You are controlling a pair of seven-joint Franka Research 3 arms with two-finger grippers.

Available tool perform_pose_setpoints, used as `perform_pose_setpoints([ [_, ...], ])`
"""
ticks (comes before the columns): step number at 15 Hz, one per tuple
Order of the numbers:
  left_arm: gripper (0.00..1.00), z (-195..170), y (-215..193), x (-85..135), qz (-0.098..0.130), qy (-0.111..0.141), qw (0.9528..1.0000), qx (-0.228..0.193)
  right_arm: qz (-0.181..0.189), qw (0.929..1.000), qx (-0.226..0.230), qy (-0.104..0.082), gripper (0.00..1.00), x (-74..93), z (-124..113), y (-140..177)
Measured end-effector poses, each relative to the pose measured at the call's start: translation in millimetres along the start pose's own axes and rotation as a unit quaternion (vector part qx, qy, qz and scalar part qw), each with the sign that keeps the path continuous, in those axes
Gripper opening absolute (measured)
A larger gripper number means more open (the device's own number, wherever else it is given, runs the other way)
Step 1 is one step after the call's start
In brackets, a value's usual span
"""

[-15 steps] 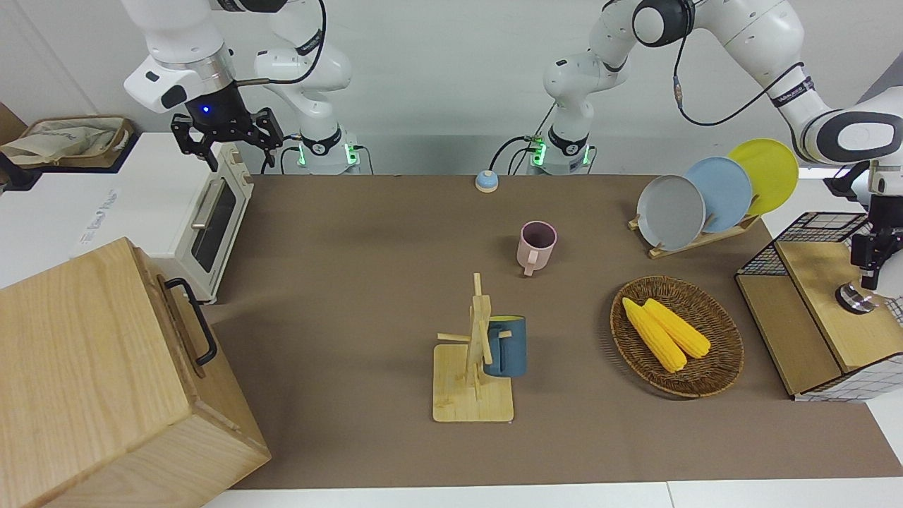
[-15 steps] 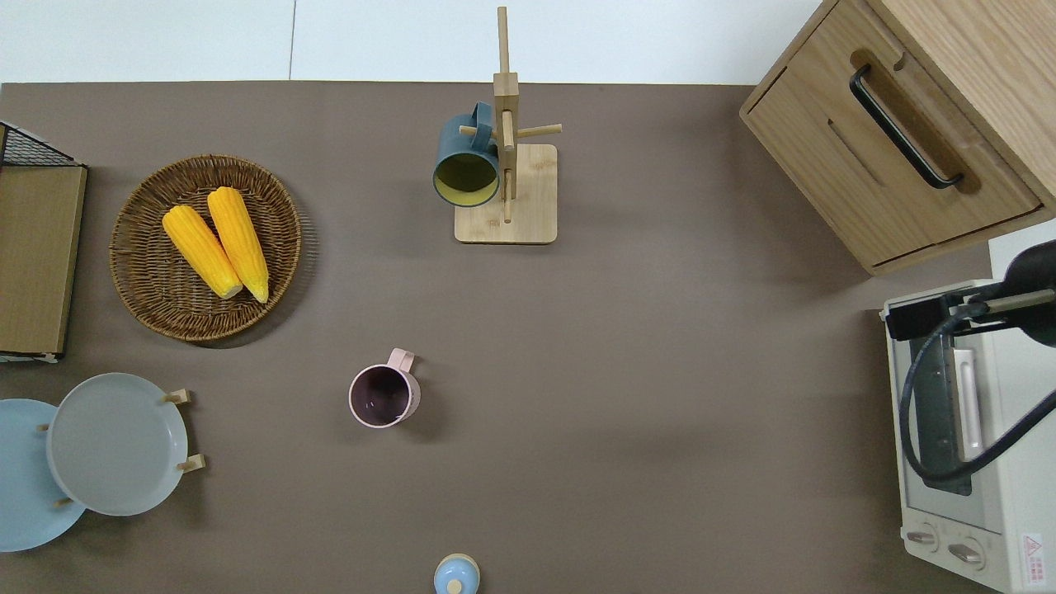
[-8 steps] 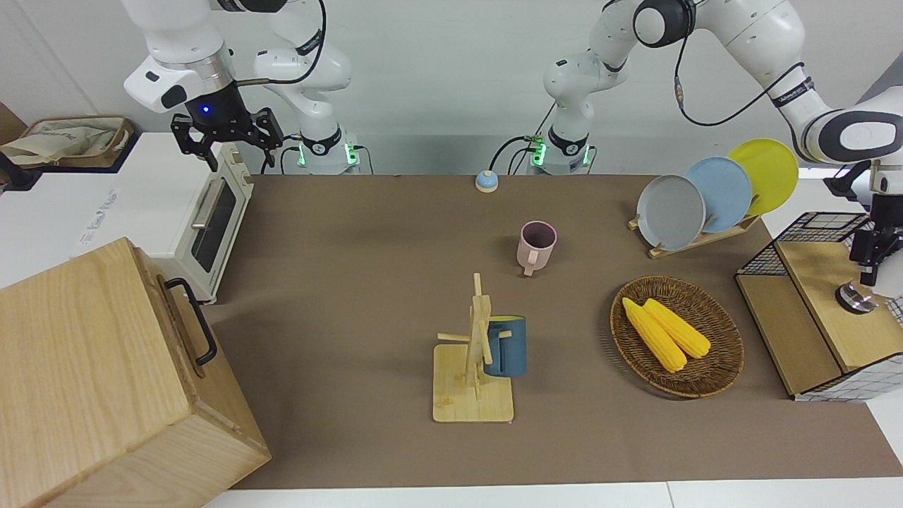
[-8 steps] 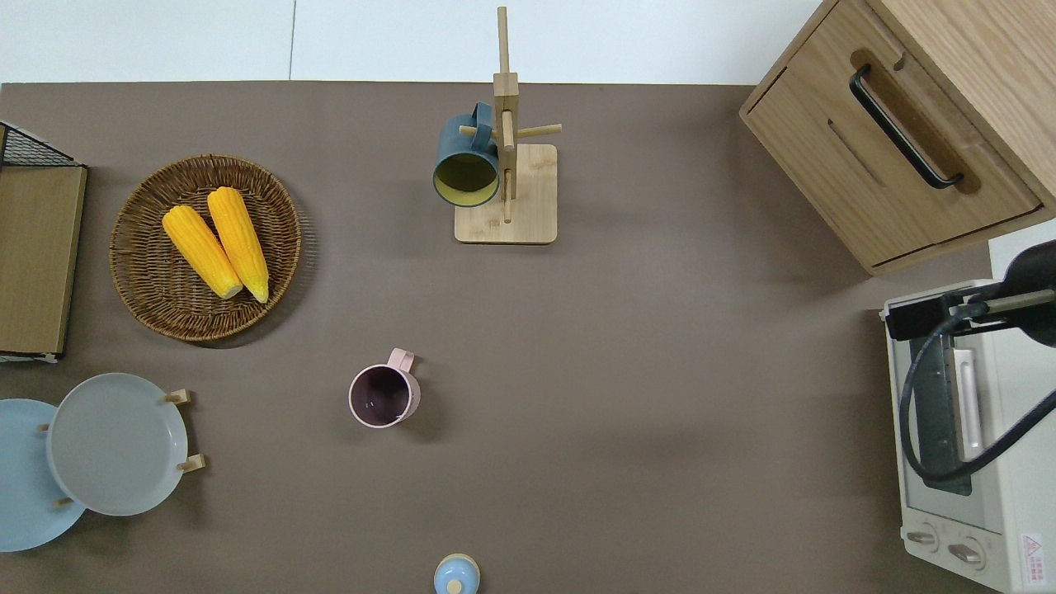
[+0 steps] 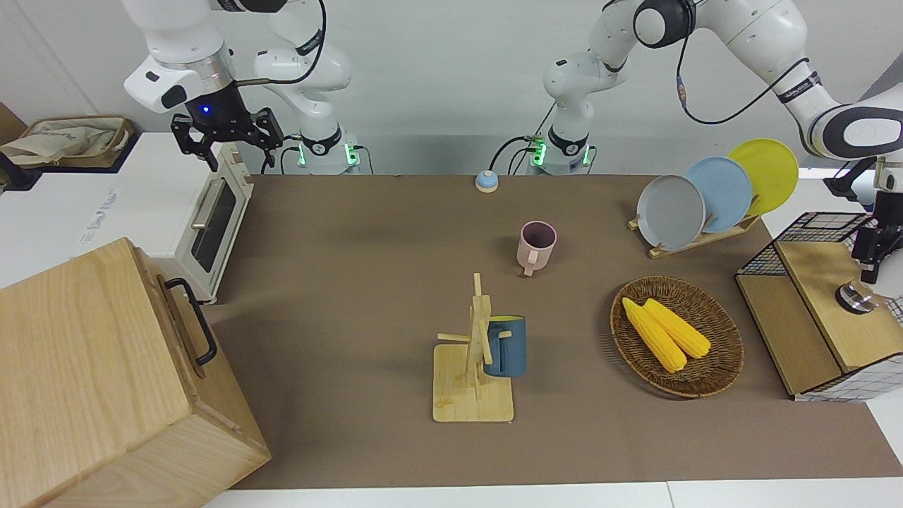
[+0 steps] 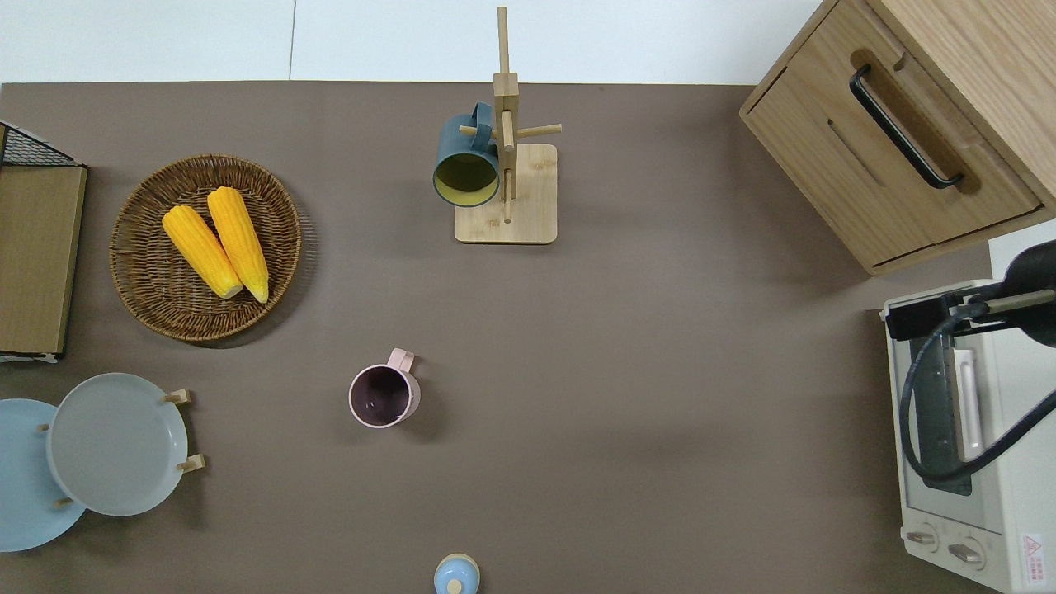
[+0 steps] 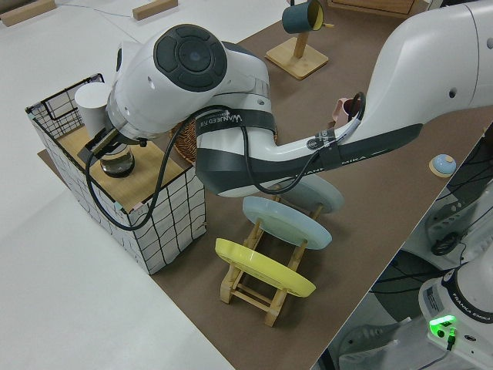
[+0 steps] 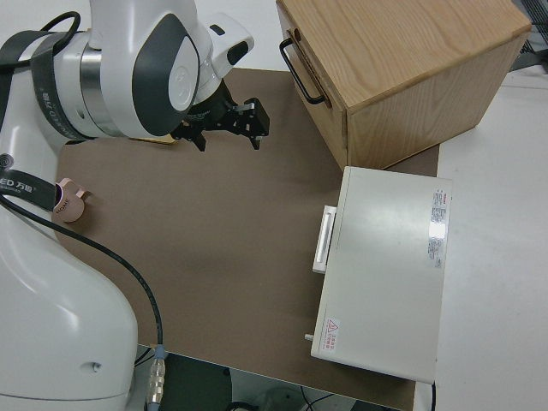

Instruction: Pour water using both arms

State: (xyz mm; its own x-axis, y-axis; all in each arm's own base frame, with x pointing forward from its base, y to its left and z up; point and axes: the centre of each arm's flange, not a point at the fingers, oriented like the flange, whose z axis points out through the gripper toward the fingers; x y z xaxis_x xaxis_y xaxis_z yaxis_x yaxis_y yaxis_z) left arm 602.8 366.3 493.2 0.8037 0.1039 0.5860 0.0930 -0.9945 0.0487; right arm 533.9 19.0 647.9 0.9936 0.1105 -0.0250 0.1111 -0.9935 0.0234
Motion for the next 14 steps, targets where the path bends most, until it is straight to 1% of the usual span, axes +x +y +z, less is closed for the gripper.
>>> perform_pose_setpoints([
  [2, 1.00, -7.9, 3.3, 5.0, 0.003, -0.025, 0.9997, 0.001, 0.000, 1.0000, 0.000, 0.000, 1.00, 0.0, 0.0, 0.0],
  [3, 1.00, -12.5, 2.5, 6.6, 0.009, -0.039, 0.9992, 0.004, 0.000, 1.0000, 0.000, 0.000, 1.00, 0.0, 0.0, 0.0],
  [7, 1.00, -36.4, 5.4, 16.6, 0.020, -0.077, 0.9968, 0.008, 0.000, 1.0000, 0.000, 0.000, 1.00, 0.0, 0.0, 0.0],
  [8, 1.00, -45.5, 7.5, 18.6, 0.018, -0.089, 0.9957, 0.013, 0.000, 1.0000, 0.000, 0.000, 1.00, 0.0, 0.0, 0.0],
  [11, 1.00, -72.6, 32.3, 25.8, 0.030, -0.128, 0.9912, 0.020, 0.000, 1.0000, 0.000, 0.000, 1.00, 0.0, 0.0, 0.0],
  [14, 1.00, -92.9, 65.6, 30.1, 0.026, -0.165, 0.9857, 0.020, 0.000, 1.0000, 0.000, 0.000, 1.00, 0.0, 0.0, 0.0],
])
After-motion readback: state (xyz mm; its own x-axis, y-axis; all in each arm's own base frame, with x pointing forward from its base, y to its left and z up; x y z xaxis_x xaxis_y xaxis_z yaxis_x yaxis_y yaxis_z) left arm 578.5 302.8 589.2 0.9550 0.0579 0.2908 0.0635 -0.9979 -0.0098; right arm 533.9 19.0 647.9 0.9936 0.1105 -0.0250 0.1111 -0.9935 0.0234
